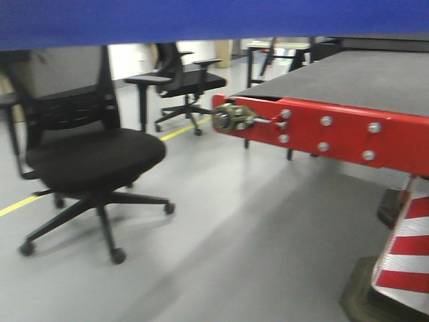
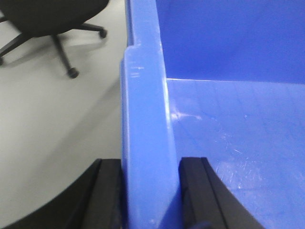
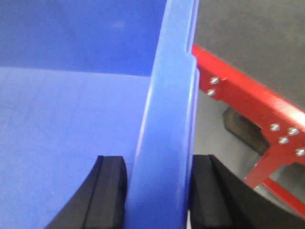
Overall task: Move blue bin to conveyor side
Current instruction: 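Hold the blue bin with both grippers while driving to the red conveyor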
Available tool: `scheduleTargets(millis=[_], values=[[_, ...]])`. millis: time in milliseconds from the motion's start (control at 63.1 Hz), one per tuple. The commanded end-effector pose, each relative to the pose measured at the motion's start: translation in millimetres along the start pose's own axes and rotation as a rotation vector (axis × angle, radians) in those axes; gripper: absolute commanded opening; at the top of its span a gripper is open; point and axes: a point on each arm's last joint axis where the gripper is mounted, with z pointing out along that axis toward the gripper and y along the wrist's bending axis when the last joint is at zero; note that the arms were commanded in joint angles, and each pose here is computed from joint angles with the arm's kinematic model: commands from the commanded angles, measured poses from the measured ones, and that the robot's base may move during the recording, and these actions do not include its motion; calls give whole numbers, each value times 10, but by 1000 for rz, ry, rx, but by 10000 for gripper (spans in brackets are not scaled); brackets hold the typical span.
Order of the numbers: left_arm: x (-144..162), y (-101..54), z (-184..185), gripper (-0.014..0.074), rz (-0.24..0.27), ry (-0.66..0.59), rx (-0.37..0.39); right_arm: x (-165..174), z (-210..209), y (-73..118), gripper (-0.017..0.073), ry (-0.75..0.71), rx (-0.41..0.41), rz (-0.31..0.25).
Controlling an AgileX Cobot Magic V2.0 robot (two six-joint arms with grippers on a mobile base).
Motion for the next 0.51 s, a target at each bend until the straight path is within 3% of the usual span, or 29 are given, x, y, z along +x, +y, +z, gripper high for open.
scheduleTargets(millis=[0, 492], values=[[-85, 11, -118, -16, 31, -121, -20, -99, -132, -35, -89, -139, 49, -39], [-85, 11, -118, -16, 31, -121, -20, -99, -132, -35, -89, -139, 49, -39]])
